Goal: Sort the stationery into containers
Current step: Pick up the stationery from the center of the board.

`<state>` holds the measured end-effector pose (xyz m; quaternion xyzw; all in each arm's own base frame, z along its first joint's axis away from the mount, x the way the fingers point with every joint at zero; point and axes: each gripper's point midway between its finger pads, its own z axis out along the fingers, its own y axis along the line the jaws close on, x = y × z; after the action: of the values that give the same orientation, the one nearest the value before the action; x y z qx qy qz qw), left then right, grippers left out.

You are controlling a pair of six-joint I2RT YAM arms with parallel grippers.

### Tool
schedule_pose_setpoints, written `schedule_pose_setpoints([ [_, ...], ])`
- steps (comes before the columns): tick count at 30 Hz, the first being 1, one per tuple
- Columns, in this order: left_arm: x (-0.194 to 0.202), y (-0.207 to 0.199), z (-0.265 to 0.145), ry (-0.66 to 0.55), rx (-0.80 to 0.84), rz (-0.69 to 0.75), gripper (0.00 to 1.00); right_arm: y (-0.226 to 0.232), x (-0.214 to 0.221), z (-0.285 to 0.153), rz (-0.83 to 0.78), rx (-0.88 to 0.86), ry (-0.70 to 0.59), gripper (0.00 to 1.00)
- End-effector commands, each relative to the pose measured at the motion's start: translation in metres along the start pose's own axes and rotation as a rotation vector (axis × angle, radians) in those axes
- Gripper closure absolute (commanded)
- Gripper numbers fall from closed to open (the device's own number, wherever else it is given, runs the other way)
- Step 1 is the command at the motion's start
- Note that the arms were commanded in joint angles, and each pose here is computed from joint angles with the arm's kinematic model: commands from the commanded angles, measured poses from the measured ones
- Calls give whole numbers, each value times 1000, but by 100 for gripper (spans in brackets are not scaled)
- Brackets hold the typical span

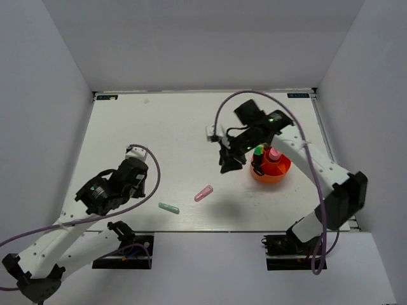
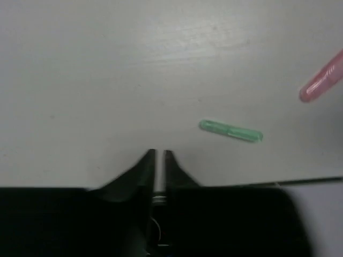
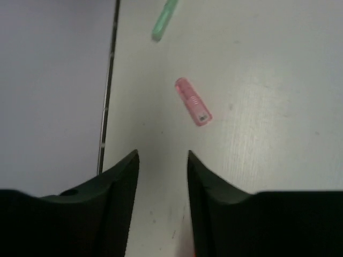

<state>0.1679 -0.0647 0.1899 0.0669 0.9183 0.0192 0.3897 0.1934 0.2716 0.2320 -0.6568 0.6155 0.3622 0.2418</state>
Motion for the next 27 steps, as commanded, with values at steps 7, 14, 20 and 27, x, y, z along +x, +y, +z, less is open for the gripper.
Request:
schedule_pose_setpoints([
  [7, 39, -59, 19, 177, 402, 1, 27, 27, 87, 86, -353, -177, 357, 43],
  [14, 58, -74, 44, 224, 440, -2, 10, -12, 101, 126, -501, -79, 371, 42],
  [20, 52, -66, 48, 169, 391, -8, 9, -45, 82, 144, -459, 34, 358, 38],
  [27, 45, -34, 55, 102, 230, -78, 8, -54, 89, 163, -437, -2, 396, 39],
])
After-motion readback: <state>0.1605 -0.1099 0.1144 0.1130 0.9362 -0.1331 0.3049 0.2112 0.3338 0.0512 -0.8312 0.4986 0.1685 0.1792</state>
